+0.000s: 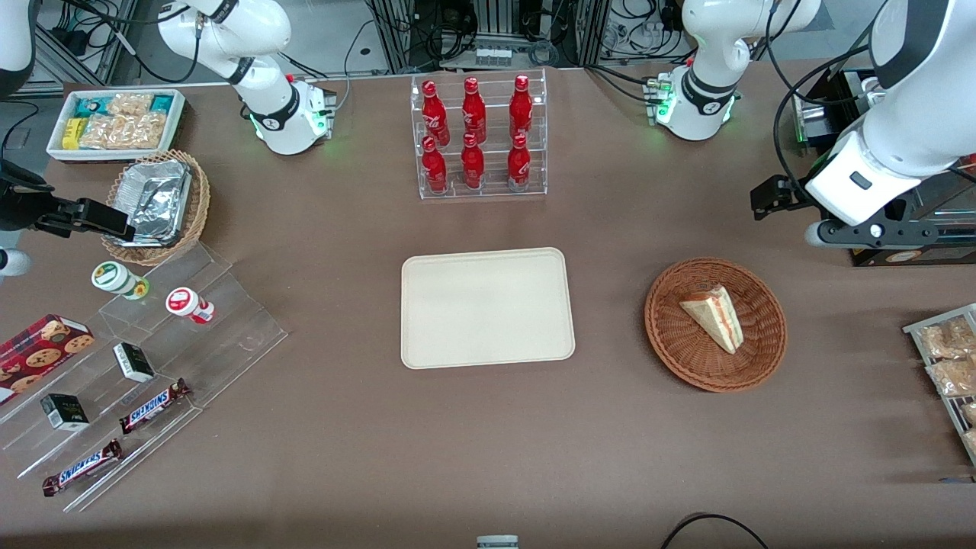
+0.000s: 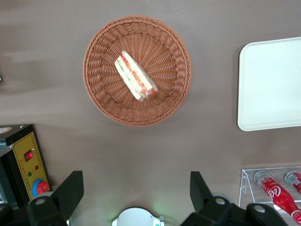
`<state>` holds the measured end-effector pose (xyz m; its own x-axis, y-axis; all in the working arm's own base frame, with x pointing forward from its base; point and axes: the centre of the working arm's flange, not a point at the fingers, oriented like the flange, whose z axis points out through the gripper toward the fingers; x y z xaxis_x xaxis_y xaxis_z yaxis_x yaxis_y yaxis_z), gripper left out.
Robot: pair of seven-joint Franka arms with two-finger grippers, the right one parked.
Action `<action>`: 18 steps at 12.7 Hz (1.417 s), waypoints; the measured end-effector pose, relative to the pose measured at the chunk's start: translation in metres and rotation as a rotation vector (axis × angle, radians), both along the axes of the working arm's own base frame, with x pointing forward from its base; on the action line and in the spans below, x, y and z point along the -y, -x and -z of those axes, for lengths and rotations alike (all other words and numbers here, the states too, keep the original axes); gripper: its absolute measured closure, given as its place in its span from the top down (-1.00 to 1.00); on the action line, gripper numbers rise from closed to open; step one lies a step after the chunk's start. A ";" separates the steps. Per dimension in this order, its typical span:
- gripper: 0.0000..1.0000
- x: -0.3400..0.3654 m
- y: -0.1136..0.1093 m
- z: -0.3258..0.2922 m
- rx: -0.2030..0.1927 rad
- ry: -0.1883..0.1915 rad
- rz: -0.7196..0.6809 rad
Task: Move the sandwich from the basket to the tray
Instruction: 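Move the left gripper down over the wicker basket toward the sandwich, then lower the left gripper around the wrapped sandwich in the basket and close it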
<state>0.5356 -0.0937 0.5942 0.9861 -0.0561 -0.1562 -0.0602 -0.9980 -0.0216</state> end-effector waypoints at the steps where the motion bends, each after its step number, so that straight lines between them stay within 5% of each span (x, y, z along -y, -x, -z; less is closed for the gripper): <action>1: 1.00 0.000 0.000 -0.001 0.000 0.000 0.003; 8: 1.00 0.004 -0.010 0.030 0.019 0.000 0.025; 12: 1.00 0.002 -0.028 0.118 0.071 0.013 0.024; 18: 1.00 -0.016 -0.024 0.231 0.130 0.034 -0.003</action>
